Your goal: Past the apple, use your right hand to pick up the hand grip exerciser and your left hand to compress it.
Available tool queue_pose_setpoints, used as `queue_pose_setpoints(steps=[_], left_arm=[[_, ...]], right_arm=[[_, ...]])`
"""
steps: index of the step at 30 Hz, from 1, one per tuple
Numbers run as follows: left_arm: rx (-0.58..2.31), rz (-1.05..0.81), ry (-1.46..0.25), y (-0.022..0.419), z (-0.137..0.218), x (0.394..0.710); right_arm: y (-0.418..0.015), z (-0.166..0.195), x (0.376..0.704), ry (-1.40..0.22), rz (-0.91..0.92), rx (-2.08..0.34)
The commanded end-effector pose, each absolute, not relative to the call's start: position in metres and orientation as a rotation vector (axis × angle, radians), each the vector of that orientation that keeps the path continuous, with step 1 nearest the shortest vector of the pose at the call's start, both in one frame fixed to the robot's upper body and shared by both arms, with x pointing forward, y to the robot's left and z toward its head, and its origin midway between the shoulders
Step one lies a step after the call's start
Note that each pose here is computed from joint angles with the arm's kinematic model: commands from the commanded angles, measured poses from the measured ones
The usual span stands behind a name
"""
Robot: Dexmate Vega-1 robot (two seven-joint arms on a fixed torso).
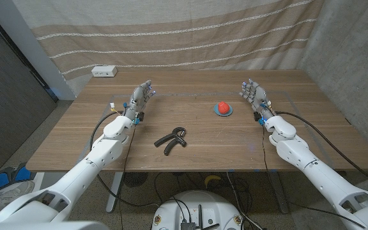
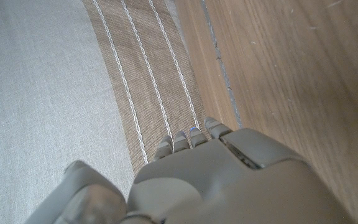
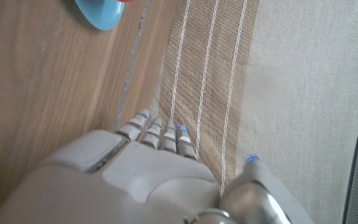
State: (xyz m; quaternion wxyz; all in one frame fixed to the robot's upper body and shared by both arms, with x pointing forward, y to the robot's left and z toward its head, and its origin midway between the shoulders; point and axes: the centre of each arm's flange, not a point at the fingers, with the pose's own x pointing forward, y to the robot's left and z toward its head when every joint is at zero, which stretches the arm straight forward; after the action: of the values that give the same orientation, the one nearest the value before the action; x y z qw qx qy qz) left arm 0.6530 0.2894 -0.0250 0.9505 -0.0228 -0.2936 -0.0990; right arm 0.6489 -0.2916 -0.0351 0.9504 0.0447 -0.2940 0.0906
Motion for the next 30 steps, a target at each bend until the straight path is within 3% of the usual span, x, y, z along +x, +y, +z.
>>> queue_pose_setpoints(steps=[1, 30], left_arm=[[-0.066, -0.184, -0.627, 0.287, -0.020, 0.649], [-0.036, -0.147, -0.635, 0.291, -0.020, 0.645]], right_arm=[[-0.294, -0.029, 0.639, -0.692, 0.149, 0.159], [-0.266, 0.009, 0.598, -0.822, 0.100, -0.154]])
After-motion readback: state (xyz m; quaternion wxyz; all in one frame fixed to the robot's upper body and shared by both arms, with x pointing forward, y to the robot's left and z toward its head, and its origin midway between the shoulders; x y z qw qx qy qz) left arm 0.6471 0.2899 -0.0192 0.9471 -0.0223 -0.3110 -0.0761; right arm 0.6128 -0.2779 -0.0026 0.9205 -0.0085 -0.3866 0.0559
